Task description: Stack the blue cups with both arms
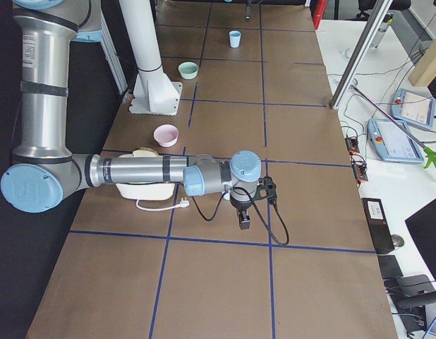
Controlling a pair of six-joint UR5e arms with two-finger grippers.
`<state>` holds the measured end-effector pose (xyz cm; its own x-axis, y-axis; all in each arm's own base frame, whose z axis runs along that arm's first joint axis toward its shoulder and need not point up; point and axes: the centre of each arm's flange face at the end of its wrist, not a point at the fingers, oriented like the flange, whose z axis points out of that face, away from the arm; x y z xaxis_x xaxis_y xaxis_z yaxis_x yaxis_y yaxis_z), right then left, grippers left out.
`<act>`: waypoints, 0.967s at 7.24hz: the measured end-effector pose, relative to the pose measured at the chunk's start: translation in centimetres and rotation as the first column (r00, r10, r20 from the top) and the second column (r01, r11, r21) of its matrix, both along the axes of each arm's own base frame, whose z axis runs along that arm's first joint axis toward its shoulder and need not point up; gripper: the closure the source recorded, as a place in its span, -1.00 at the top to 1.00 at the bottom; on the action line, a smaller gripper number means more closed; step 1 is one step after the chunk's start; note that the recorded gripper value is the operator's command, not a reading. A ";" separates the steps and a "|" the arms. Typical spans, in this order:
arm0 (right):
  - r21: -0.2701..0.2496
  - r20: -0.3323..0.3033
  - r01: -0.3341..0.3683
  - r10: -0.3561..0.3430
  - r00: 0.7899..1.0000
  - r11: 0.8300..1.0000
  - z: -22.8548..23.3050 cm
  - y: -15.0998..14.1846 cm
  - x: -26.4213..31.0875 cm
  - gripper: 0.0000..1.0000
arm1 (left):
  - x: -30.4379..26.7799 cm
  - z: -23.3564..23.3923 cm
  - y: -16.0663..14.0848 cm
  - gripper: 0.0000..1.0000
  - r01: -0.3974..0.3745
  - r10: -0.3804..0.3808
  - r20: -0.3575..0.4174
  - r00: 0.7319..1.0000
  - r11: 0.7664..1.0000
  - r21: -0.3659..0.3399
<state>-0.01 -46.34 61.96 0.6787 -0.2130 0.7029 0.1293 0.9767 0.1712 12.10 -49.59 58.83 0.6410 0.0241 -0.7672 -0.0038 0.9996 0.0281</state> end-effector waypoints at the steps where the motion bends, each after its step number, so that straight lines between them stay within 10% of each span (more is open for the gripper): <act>1: 0.002 0.002 0.006 -0.006 1.000 1.000 -0.1 -0.1 -0.3 1.00 | 1.3 -0.5 1.3 1.00 0.019 -0.019 -0.023 1.000 1.000 -0.014; 5: -0.008 0.016 0.017 -0.017 1.000 1.000 0.0 -0.1 -1.0 1.00 | 4.6 -0.3 5.4 0.98 -0.036 0.034 -0.035 0.999 0.998 -0.048; 7: -0.012 0.016 0.019 -0.019 1.000 1.000 0.1 -0.1 -1.1 1.00 | 5.6 0.1 5.8 -0.07 -0.056 0.054 -0.031 0.998 0.997 -0.058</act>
